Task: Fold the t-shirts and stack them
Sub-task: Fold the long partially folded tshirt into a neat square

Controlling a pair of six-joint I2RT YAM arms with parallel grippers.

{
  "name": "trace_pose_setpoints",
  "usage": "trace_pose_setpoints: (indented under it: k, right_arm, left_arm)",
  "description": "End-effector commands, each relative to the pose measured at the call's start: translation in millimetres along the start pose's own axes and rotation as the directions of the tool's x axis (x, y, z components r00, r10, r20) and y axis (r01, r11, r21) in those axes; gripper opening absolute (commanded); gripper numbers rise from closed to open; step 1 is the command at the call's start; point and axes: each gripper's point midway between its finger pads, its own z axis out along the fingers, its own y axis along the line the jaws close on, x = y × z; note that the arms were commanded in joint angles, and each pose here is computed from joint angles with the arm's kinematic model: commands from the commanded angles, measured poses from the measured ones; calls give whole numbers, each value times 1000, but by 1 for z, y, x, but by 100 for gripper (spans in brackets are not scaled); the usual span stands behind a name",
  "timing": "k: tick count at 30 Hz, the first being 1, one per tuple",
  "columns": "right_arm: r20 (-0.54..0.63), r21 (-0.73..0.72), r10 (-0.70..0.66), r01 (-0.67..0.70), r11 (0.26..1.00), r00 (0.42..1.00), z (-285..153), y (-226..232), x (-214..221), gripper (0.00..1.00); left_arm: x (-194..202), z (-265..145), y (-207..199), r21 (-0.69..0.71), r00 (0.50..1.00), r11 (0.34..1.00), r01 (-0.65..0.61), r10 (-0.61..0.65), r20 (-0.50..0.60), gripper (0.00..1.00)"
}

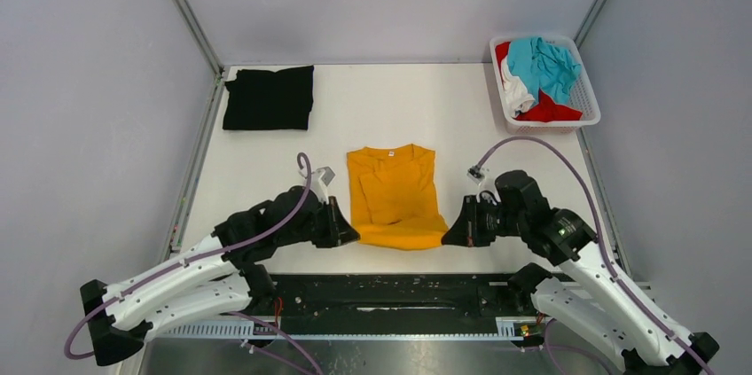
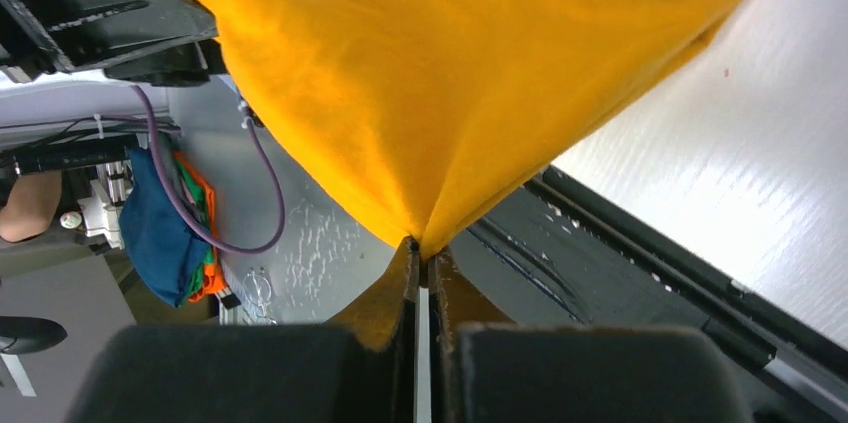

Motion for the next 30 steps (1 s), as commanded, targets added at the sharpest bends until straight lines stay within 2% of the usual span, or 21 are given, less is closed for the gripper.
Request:
trace_pose_setpoints:
  k: [1, 5, 10, 14, 17, 21, 26, 30]
  right_arm:
    - [81, -3, -115, 116, 993, 990, -11, 21, -39, 0]
    - [97, -35, -97, 101, 994, 991, -4, 26, -69, 0]
    - [163, -78, 6, 7, 997, 987, -4, 18, -115, 0]
    - [140, -95, 44, -31, 995, 989, 6, 11, -135, 0]
    - [119, -84, 100, -90, 992, 988, 16, -4, -147, 0]
    - [147, -17, 151, -150, 989, 978, 29, -35, -168, 0]
    - [181, 4, 212, -217, 976, 960, 44, -61, -194, 1]
    - [190, 59, 238, -253, 966, 953, 59, -84, -211, 9]
  left_arm:
    - [-59, -19, -22, -31, 973, 998, -58, 63, 223, 0]
    - [-98, -25, -21, -98, 941, 993, -72, 100, 323, 0]
    - [-137, -11, -10, -141, 924, 989, -50, 100, 369, 0]
    - [-175, -2, 8, -202, 915, 979, -11, 92, 394, 0]
    - [-195, 11, 19, -240, 926, 971, 3, 88, 367, 0]
    - [-209, 38, 39, -294, 946, 956, 17, 80, 315, 0]
    - [-233, 61, 65, -349, 951, 935, 67, 46, 307, 0]
    - [-247, 85, 82, -375, 961, 923, 86, 22, 275, 0]
